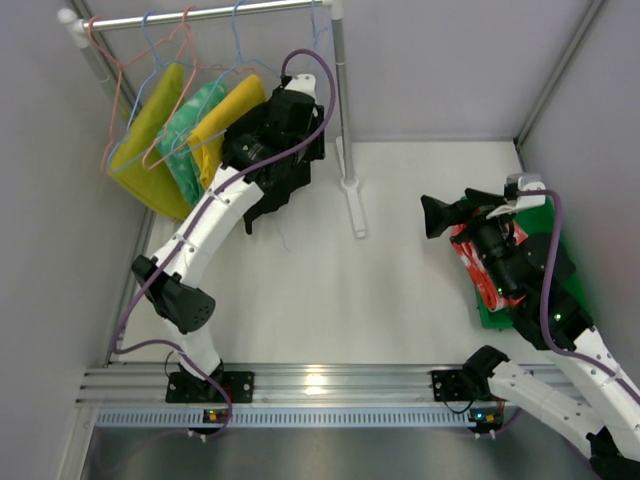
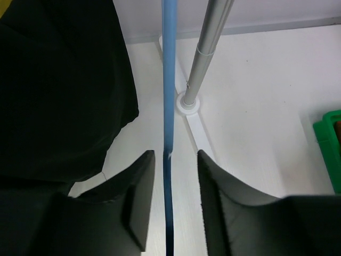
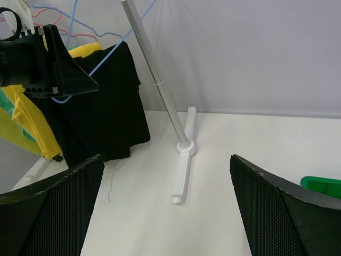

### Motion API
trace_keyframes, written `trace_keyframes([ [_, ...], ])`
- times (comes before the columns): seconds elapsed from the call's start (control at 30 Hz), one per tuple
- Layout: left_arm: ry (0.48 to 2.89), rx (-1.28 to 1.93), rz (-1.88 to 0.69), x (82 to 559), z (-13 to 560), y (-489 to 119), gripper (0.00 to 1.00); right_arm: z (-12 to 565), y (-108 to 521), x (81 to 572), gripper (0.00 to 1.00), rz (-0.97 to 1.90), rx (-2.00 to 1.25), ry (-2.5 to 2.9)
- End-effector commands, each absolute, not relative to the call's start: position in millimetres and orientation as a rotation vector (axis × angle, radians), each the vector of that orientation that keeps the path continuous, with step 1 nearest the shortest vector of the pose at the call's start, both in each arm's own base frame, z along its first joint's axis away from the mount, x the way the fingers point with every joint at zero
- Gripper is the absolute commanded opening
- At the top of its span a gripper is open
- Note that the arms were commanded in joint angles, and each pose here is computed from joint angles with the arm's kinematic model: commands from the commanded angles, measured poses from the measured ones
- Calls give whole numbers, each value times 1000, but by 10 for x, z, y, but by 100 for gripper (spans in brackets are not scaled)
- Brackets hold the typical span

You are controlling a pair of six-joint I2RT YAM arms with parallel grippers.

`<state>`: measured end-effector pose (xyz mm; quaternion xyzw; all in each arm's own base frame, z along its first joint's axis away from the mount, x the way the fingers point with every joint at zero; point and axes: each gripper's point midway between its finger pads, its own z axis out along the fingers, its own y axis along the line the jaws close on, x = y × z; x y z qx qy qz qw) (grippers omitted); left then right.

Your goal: Remove the trousers from the hanger

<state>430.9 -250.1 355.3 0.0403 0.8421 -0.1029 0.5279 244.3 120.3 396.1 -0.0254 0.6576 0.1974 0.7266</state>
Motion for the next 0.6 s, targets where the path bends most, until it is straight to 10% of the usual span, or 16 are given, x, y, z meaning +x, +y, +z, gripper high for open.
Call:
trace_keyframes([
  [0.0, 1968, 89, -324, 4246, 3733, -2510, 46, 3971, 1139, 2419, 99, 426, -43, 1448],
  [0.3, 1898, 169, -495, 3576, 4004, -2346, 86, 3893, 1107, 2398, 99, 405, -55, 1460],
  [0.57, 1828, 295, -450, 2784, 3789, -1783, 96, 3799, 1074, 2380, 99, 379, -72, 1475],
])
